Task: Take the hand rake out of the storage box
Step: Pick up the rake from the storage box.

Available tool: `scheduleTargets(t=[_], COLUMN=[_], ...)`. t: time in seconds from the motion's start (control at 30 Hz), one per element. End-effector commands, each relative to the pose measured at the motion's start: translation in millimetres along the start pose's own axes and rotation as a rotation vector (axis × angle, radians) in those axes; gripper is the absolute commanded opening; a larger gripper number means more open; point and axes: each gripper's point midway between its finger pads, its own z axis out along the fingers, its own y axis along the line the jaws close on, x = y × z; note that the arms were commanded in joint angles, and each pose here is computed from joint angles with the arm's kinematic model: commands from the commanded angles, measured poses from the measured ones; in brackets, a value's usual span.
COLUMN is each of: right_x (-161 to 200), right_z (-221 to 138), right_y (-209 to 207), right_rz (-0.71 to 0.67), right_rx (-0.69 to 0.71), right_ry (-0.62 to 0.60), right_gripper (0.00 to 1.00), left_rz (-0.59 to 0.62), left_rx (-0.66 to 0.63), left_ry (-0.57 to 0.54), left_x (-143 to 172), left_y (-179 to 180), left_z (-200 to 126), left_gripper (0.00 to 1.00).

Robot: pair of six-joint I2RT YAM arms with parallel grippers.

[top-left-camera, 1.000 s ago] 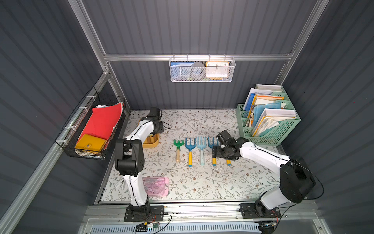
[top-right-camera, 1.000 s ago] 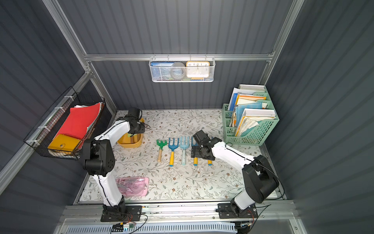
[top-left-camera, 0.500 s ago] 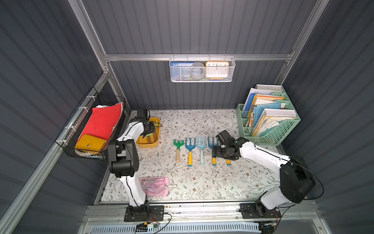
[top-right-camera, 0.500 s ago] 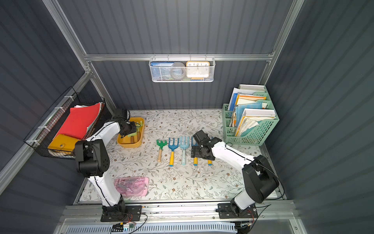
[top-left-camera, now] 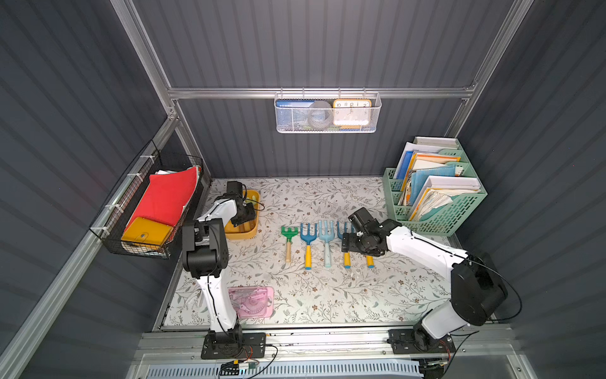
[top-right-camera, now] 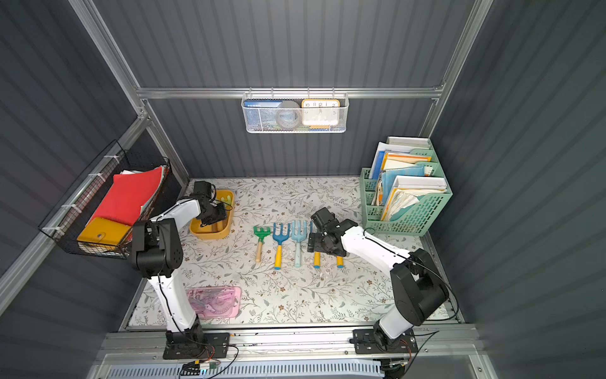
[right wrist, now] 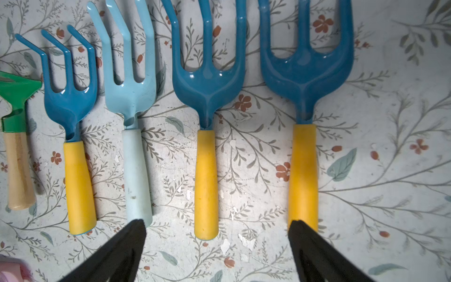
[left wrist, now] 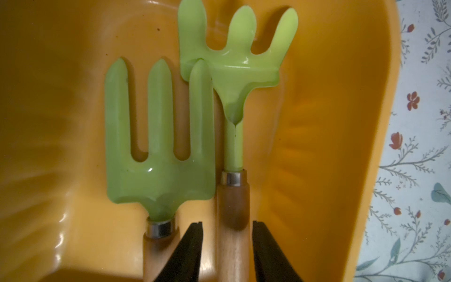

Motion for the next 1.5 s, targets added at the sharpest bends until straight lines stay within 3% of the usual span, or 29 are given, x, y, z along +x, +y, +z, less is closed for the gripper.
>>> scheduleTargets(t=[0.0,0.23,0.43,0.97,1.23,1.47], right_x=[1,1,1,3,3,0], right_z=[-2,-3,-3,-5,-8,-12], right_y=[1,1,1,0,-3,-5], right_rz=[-0.018,-0.018,-0.02,-0.016,-0.006,-0.005], right_rx=[0.01,0.008,0.009,0.003,0.004,0.013], right_ry=[0.01,0.007,0.007,0.005,-0.014,-0.028], right_gripper=[0.96,0.96,0.96,0.96,0.96,0.96], left_rz=[0.025,0.02,0.009,0.014,0.073,0.156], left_rx=[0.006,-0.042,-0.062,-0.054,-0.04,-0.002], left_ry=[0.04,0.091,0.088,-0.144,-0.176,-0.156], left_x=[12,29,29,-49,-45,-8], left_y=[0,12,16,-4,-35,-86], left_z=[14,32,32,-60,-85,-101], left_gripper=[0.39,0.37,0.22,0.12,0.12,0.12])
